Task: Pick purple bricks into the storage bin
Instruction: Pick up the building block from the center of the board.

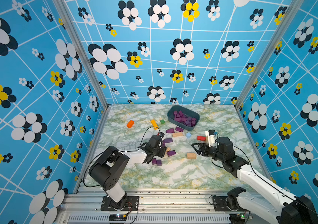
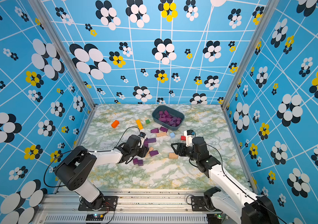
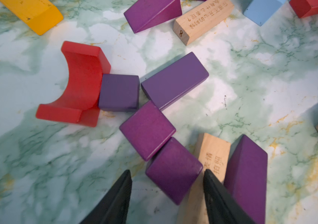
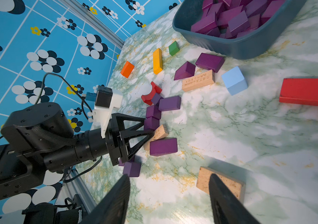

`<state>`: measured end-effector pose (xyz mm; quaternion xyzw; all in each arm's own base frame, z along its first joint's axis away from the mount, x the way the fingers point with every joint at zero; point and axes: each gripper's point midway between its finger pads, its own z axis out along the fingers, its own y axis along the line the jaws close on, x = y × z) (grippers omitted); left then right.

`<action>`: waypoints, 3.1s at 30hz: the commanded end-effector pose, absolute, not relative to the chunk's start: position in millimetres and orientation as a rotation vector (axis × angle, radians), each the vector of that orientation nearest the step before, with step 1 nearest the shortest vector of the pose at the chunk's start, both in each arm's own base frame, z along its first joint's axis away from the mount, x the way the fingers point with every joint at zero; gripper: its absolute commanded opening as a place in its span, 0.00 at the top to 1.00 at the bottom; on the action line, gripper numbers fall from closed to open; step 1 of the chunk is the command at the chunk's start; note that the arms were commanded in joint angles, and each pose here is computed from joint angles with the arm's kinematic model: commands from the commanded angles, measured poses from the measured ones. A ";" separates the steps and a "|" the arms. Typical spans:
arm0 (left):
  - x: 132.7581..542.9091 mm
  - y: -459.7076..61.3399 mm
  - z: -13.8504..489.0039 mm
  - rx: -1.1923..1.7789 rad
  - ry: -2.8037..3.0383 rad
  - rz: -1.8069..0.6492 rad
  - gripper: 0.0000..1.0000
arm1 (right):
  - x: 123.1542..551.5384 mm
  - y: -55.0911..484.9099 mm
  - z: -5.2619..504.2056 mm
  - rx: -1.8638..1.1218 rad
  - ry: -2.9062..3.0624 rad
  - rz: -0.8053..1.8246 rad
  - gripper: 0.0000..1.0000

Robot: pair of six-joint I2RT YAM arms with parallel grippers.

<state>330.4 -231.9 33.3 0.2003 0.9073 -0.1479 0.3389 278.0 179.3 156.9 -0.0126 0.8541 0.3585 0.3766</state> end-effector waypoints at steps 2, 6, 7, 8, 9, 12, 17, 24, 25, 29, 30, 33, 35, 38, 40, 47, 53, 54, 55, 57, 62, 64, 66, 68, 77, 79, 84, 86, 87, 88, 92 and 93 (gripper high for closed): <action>332.7 -230.7 29.3 0.492 2.402 -0.392 0.40 | 278.1 181.0 156.9 -0.027 2.173 0.926 0.33; 334.4 -226.1 27.1 0.470 2.415 -0.368 0.39 | 278.5 180.2 156.4 -0.018 2.174 0.923 0.34; 335.2 -224.7 26.5 0.464 2.419 -0.361 0.40 | 278.3 180.4 156.2 -0.018 2.175 0.924 0.34; 335.7 -223.1 25.9 0.457 2.424 -0.356 0.39 | 278.2 180.4 155.8 -0.015 2.176 0.925 0.33; 336.1 -222.1 25.0 0.451 2.429 -0.352 0.39 | 278.1 180.5 156.4 -0.015 2.174 0.928 0.33; 337.9 -217.5 25.2 0.430 2.434 -0.341 0.37 | 277.8 180.8 157.1 -0.012 2.173 0.934 0.34; 339.8 -209.2 29.3 0.395 2.415 -0.333 0.37 | 278.1 180.9 159.9 -0.014 2.165 0.935 0.34; 340.8 -204.3 33.3 0.370 2.394 -0.360 0.39 | 277.3 180.4 159.2 -0.011 2.167 0.933 0.34; 340.3 -204.0 34.2 0.368 2.389 -0.362 0.41 | 277.2 180.0 159.0 -0.010 2.166 0.931 0.33; 340.3 -201.4 36.1 0.360 2.376 -0.365 0.48 | 277.3 179.9 158.0 -0.008 2.168 0.928 0.33; 340.7 -201.3 36.4 0.358 2.373 -0.369 0.48 | 277.6 180.1 158.1 -0.009 2.166 0.928 0.34; 342.7 -201.6 36.9 0.349 2.368 -0.383 0.48 | 279.4 180.8 160.1 -0.011 2.160 0.928 0.33; 344.1 -202.1 36.9 0.349 2.366 -0.387 0.44 | 280.9 180.5 160.6 -0.011 2.159 0.921 0.34; 345.9 -203.3 37.5 0.353 2.359 -0.397 0.42 | 283.0 180.3 161.3 -0.007 2.158 0.914 0.33; 346.5 -205.3 38.3 0.357 2.356 -0.411 0.41 | 283.7 180.9 161.7 -0.006 2.157 0.917 0.34; 352.4 -217.7 43.4 0.322 2.352 -0.493 0.41 | 284.6 180.4 160.3 -0.009 2.160 0.908 0.34; 356.2 -215.5 42.3 0.279 2.367 -0.469 0.43 | 283.9 179.6 157.2 -0.014 2.171 0.896 0.34; 356.3 -214.7 41.6 0.274 2.374 -0.459 0.43 | 283.7 179.4 156.3 -0.012 2.173 0.896 0.33; 356.5 -213.3 40.7 0.264 2.383 -0.447 0.43 | 283.8 179.5 156.4 -0.015 2.173 0.895 0.34; 357.3 -210.2 38.5 0.241 2.405 -0.411 0.44 | 283.5 179.1 154.1 -0.013 2.179 0.892 0.34; 358.7 -208.3 33.6 0.201 2.436 -0.311 0.48 | 285.0 179.5 154.6 -0.010 2.176 0.892 0.33; 358.6 -209.7 31.6 0.196 2.443 -0.277 0.48 | 285.1 179.6 154.1 -0.012 2.178 0.891 0.33; 356.9 -214.2 28.2 0.189 2.455 -0.270 0.48 | 285.0 179.5 153.2 -0.015 2.181 0.887 0.33; 356.4 -216.7 25.4 0.177 2.464 -0.271 0.48 | 284.7 179.7 152.8 -0.017 2.185 0.887 0.33; 360.5 -217.7 27.3 0.159 2.445 -0.259 0.62 | 283.7 178.9 150.3 -0.017 2.193 0.882 0.33; 361.9 -219.9 30.3 0.175 2.433 -0.267 0.68 | 283.1 179.0 150.0 -0.018 2.194 0.883 0.34; 361.8 -231.6 41.6 0.254 2.389 -0.318 0.73 | 283.0 179.3 150.8 -0.018 2.192 0.889 0.33; 360.3 -236.4 52.0 0.291 2.351 -0.323 0.73 | 282.2 181.3 151.7 -0.030 2.195 0.897 0.30; 359.9 -239.0 58.6 0.305 2.326 -0.324 0.73 | 281.5 182.7 152.5 -0.043 2.203 0.903 0.28; 359.1 -242.4 64.4 0.317 2.307 -0.334 0.73 | 280.9 183.5 152.6 -0.051 2.211 0.903 0.27; 359.2 -260.0 92.4 0.360 2.230 -0.426 0.73 | 280.0 183.0 152.5 -0.046 2.212 0.904 0.24; 360.1 -264.6 100.4 0.369 2.210 -0.447 0.73 | 279.9 182.0 151.8 -0.041 2.209 0.901 0.22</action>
